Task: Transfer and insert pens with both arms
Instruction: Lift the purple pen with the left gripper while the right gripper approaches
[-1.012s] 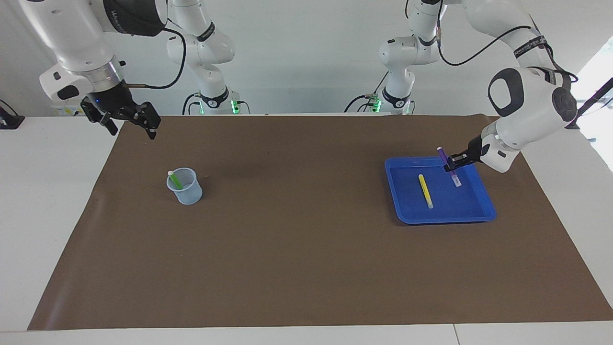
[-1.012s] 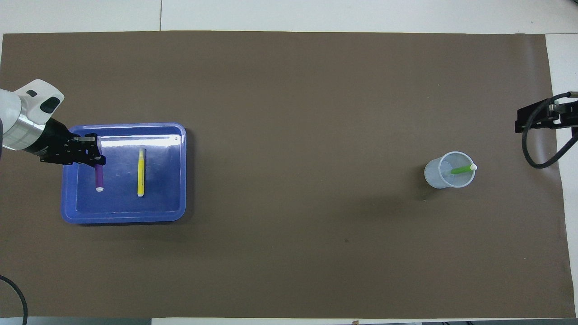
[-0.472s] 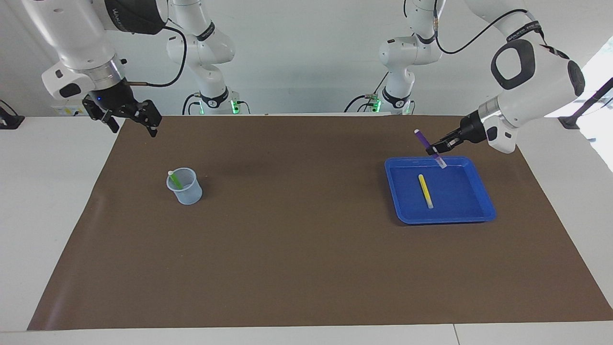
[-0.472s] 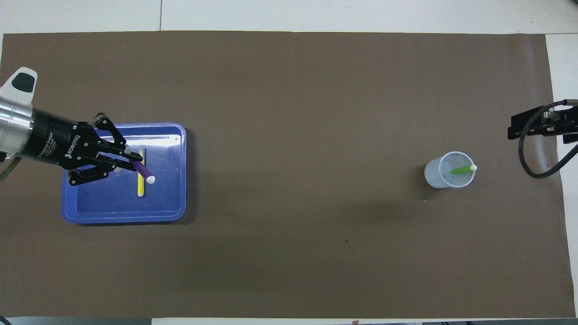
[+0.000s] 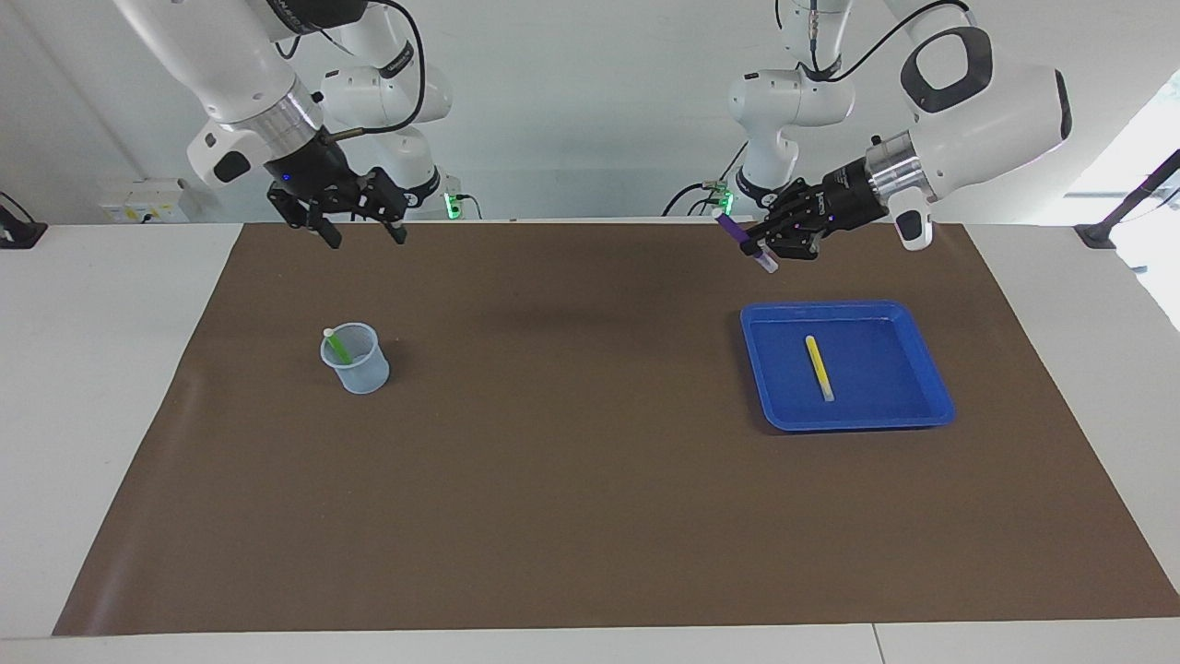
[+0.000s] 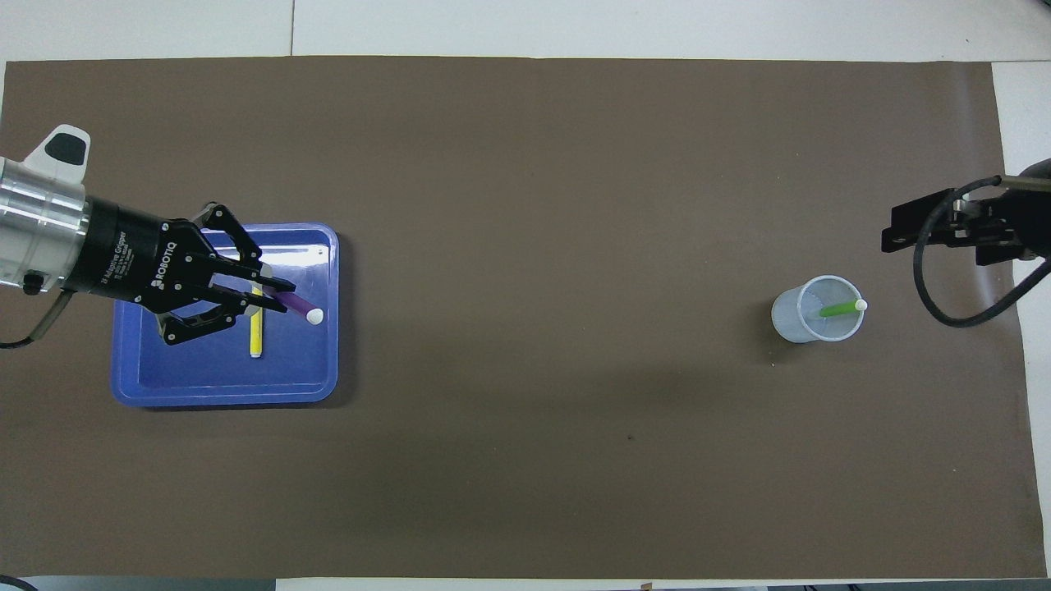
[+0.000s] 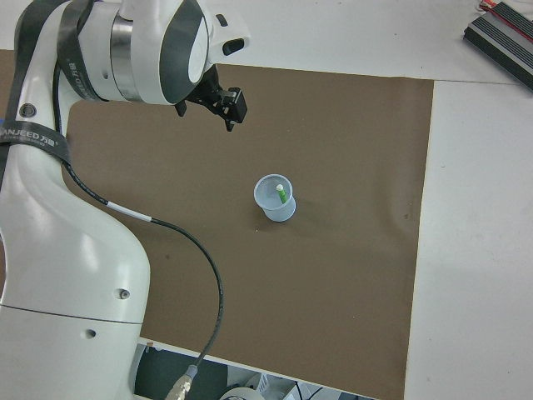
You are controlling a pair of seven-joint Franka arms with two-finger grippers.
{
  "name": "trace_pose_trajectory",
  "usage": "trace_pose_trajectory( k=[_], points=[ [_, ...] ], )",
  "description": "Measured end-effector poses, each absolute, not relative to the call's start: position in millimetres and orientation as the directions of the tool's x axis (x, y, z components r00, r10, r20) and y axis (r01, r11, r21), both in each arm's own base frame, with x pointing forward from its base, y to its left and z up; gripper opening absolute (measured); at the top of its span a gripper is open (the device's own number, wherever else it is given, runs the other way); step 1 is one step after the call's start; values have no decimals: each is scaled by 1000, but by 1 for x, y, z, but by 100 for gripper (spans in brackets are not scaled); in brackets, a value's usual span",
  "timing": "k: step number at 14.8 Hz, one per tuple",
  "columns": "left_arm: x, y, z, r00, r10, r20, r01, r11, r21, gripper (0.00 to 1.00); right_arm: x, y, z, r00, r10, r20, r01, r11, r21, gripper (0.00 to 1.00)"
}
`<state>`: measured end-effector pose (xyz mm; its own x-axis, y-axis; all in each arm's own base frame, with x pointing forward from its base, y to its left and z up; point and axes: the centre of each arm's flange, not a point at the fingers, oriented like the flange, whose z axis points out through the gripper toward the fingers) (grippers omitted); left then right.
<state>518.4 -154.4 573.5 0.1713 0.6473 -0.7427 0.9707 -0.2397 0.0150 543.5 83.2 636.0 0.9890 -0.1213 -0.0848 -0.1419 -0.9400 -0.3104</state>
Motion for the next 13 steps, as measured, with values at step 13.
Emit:
trace_pose_trajectory(
  k=[13],
  points=[
    [448,-251,551,-101,589,-802,995,48,-90,17,506,288,665,991,-132,-3,-113,-835,-538,100]
  ],
)
